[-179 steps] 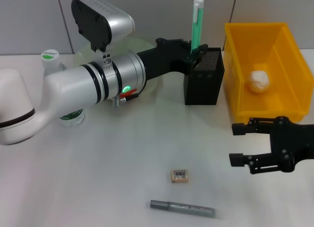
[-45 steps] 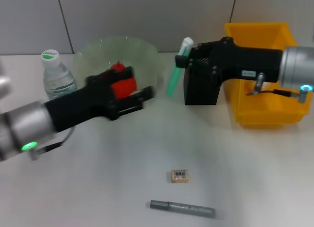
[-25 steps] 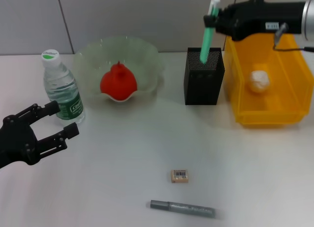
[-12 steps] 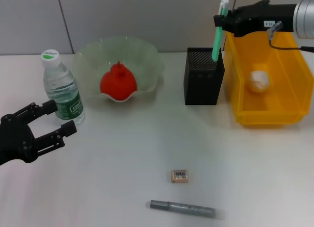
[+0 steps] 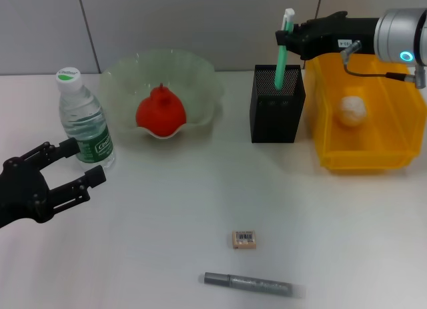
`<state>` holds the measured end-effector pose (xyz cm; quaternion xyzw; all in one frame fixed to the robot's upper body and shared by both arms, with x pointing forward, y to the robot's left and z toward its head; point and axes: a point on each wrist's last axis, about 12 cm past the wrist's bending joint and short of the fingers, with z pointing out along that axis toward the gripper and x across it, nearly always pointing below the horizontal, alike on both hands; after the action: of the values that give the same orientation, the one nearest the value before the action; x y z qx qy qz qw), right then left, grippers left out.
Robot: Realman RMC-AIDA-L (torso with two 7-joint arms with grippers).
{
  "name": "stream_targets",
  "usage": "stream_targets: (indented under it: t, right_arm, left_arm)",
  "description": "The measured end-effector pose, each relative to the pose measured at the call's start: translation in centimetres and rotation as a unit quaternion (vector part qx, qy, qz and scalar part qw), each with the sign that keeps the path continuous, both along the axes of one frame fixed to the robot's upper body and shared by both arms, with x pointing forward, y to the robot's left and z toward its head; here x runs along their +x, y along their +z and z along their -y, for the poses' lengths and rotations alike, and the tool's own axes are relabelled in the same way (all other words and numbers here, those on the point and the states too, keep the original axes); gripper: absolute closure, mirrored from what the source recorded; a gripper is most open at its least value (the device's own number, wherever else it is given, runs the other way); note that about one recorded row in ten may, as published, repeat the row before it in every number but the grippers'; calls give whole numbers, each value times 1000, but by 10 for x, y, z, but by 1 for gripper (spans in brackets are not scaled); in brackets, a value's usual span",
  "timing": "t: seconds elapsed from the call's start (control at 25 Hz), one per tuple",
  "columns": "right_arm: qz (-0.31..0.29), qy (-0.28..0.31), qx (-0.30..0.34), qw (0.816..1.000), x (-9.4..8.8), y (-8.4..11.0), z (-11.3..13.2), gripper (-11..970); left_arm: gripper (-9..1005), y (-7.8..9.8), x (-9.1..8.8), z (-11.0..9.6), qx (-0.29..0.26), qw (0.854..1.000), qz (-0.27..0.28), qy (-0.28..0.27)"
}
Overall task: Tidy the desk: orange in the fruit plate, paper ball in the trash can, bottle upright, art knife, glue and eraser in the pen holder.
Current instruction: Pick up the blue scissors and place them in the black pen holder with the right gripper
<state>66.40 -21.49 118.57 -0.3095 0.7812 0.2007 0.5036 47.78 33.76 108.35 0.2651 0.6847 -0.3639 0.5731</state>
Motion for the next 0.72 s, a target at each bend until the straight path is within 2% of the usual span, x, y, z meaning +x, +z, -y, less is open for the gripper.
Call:
stream_targets:
  t: [0.28, 0.72]
  right_arm:
    - [-16, -1, 0, 1000, 3, -11, -4, 749]
    - [-20, -5, 3, 1000, 3, -11, -1, 601]
  left_arm:
    - [179, -1, 0, 1, 1, 1000, 0, -1]
    - [180, 0, 0, 0, 1, 1000, 0, -2]
